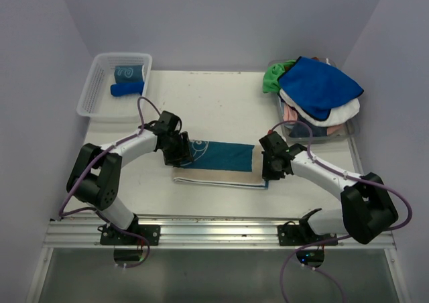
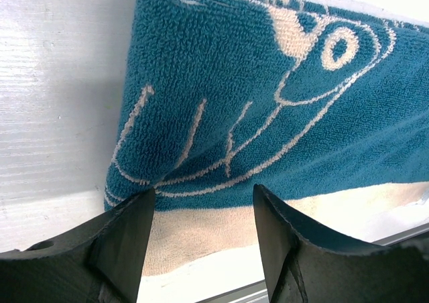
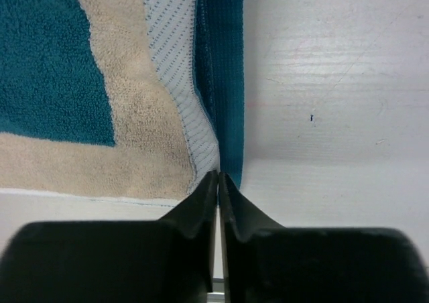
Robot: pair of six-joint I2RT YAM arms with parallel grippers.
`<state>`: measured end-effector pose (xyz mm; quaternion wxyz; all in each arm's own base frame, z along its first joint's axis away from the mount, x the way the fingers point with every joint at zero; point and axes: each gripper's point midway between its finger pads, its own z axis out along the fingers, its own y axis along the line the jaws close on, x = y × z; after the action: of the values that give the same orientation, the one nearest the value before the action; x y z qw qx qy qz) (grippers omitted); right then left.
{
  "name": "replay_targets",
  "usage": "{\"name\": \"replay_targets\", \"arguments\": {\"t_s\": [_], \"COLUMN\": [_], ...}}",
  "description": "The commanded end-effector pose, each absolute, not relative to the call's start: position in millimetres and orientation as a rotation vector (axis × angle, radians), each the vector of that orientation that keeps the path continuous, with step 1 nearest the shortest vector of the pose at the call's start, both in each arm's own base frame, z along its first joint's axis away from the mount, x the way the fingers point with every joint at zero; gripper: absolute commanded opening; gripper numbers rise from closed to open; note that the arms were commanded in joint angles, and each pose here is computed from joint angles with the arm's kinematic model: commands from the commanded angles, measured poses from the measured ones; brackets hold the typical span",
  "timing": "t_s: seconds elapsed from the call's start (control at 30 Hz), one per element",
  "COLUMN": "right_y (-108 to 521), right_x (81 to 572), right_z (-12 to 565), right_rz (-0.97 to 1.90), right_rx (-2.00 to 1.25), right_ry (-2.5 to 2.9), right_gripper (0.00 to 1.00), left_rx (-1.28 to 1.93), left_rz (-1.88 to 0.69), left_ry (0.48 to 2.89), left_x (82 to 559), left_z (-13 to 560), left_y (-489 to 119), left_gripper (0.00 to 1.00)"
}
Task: Roll the towels
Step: Fold the towel
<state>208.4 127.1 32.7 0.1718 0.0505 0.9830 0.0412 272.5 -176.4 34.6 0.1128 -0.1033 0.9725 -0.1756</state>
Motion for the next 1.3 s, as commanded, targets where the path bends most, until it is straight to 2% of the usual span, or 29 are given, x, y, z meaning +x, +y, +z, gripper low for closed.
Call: {"name": "replay_targets", "arguments": {"t_s": [0.0,0.33,0.37,0.43,0.5,0.6,0.7,0.73,0.8,1.1,1.17,1.2,1.27], "right_y": [127,127,127,128,130,133,136,136,137,140,140,140,140], "right_x": [218,218,218,218,219,220,220,220,220,218,218,218,219], "right_z": [44,47,47,46,45,43,40,38,37,32,32,32,34], "right_rz": [0.109,0.123,0.124,0.125,0.139,0.155,0.17,0.166,0.172,0.185,0.189,0.188,0.185], "right_rx": [0.155,0.165,0.167,0.171,0.177,0.177,0.178,0.177,0.176,0.168,0.167,0.165,0.173], "right_ry": [2.751,2.733,2.733,2.738,2.74,2.742,2.752,2.758,2.758,2.776,2.778,2.778,2.771], "right_gripper": [0.01,0.0,0.04,0.27,0.35,0.37,0.32,0.24,0.16,0.18,0.11,0.0,0.0], "left_rx": [-0.267,-0.269,-0.269,-0.269,-0.267,-0.269,-0.271,-0.269,-0.267,-0.26,-0.26,-0.262,-0.262], "left_rz": [-0.517,-0.517,-0.517,-0.517,-0.517,-0.516,-0.518,-0.518,-0.518,-0.525,-0.525,-0.526,-0.526], "left_ry": [2.827,2.824,2.824,2.824,2.824,2.825,2.825,2.827,2.826,2.824,2.824,2.822,2.822], "left_x": [283,284,284,284,284,284,285,284,284,285,285,285,285], "left_z": [36,37,36,36,36,36,36,35,35,36,36,36,36], "left_y": [-175,-175,-175,-175,-175,-175,-175,-176,-176,-177,-177,-177,-177], "left_gripper": [0.64,0.64,0.64,0.64,0.64,0.64,0.64,0.64,0.64,0.64,0.64,0.64,0.64]}}
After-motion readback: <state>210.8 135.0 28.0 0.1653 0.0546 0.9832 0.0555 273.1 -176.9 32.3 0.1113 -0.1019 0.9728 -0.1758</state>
